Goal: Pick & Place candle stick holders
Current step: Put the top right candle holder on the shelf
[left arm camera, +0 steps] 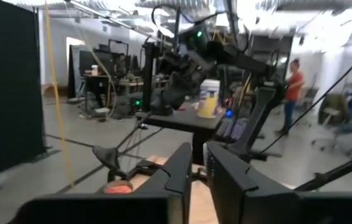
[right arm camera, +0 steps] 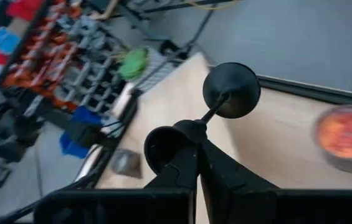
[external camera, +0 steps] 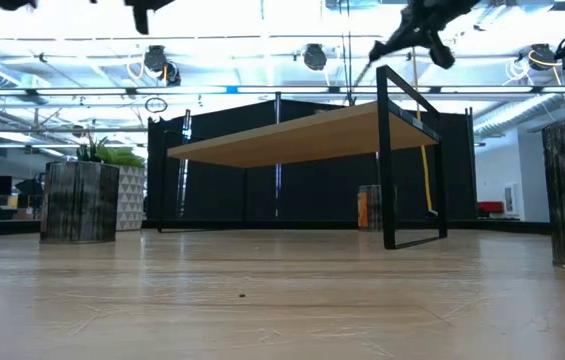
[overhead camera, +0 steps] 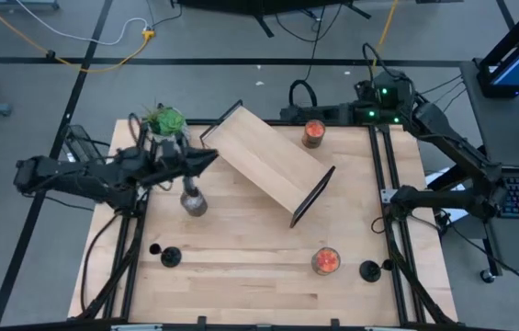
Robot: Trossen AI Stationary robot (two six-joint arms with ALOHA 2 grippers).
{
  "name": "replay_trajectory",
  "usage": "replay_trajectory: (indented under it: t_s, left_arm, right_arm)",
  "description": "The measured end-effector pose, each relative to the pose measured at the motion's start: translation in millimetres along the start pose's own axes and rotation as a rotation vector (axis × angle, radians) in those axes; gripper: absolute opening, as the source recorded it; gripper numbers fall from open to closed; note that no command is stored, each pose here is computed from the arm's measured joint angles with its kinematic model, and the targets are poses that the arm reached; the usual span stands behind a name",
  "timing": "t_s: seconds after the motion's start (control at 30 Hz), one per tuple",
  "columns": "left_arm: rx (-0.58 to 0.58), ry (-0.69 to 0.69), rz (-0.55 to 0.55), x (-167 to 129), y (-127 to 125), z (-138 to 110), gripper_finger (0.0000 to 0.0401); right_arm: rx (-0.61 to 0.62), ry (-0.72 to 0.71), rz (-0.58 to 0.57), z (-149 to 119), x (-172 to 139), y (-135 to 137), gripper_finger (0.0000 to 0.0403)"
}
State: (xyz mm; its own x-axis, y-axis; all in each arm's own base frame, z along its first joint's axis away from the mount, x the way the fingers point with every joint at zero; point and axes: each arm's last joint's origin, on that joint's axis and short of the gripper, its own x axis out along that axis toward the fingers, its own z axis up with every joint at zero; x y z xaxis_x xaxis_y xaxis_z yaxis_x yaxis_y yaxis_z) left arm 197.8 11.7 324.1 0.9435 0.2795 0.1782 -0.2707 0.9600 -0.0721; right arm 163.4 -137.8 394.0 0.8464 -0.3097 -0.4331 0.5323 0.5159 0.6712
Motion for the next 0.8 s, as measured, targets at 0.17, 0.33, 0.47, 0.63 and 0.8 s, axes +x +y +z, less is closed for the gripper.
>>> replay_trajectory:
  t_s: [0.17,0.33,0.47,0.63,0.8]
  left_arm:
    - [0.067,0.017,0.025,32,-2,10,0.0125]
    - [0.105,0.051,0.042,59,-4,15,0.0197]
    - [0.155,0.116,0.034,83,-9,22,0.0246]
    - [0.249,0.228,0.008,114,-17,37,0.0281]
    - [0.329,0.392,-0.012,139,-22,48,0.0285]
  right_arm:
    - [-0.029,0.048,0.081,-9,8,15,0.0000]
    - [-0.052,0.085,0.143,-18,13,29,0.0000]
    - [-0.055,0.119,0.202,-23,20,38,0.0000]
    - [-0.060,0.158,0.300,-25,31,48,0.0000]
    - [-0.067,0.183,0.349,-26,38,52,0.0000]
